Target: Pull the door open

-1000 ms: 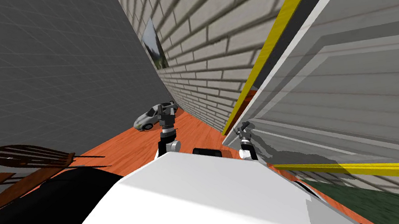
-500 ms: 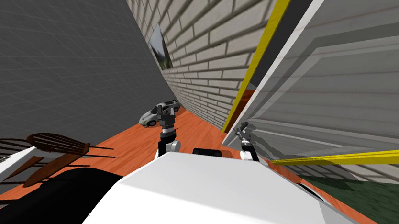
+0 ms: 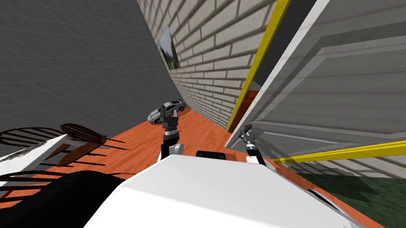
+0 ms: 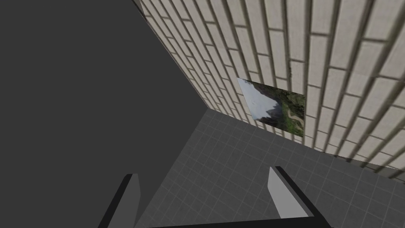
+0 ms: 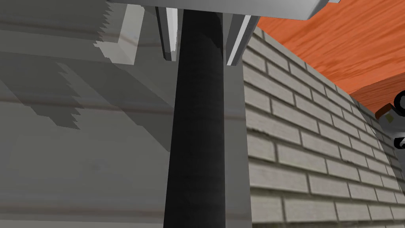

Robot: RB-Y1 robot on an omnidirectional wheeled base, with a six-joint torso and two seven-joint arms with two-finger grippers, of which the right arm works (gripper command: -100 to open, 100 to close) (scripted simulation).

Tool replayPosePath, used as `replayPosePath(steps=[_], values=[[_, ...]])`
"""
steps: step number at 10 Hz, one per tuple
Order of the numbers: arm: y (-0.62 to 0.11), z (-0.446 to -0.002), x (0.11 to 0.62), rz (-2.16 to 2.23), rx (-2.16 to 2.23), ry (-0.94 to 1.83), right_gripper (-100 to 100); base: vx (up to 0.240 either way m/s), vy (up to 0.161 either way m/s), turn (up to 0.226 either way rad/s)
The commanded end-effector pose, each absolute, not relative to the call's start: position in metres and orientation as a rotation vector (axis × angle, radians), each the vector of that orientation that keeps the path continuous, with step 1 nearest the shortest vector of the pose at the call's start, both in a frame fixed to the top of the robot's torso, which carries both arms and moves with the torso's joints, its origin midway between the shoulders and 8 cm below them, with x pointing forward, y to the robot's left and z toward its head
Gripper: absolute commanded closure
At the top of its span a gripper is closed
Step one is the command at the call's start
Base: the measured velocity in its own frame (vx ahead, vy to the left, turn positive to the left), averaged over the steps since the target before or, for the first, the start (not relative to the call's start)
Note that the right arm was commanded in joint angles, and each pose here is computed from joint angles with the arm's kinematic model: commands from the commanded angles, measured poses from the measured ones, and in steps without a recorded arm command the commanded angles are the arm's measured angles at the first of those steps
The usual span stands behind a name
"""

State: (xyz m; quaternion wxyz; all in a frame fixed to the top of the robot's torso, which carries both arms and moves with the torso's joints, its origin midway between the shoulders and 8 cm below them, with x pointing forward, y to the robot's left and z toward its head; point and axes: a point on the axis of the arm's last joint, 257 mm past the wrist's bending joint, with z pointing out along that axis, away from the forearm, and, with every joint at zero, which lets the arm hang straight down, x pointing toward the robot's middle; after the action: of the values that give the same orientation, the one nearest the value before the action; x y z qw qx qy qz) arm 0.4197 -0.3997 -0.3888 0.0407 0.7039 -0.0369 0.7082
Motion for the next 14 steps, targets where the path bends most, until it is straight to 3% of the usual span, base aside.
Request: replayPosePath(steps=[1,14], values=[[-0.394,-0.391,0.414,2.183,2.181,-0.083,100,-0.232,-0.047,0.078],[-0.387,-0.392,0.373,2.255,2.254,0.080,100,-0.172,-0.048,0.081]])
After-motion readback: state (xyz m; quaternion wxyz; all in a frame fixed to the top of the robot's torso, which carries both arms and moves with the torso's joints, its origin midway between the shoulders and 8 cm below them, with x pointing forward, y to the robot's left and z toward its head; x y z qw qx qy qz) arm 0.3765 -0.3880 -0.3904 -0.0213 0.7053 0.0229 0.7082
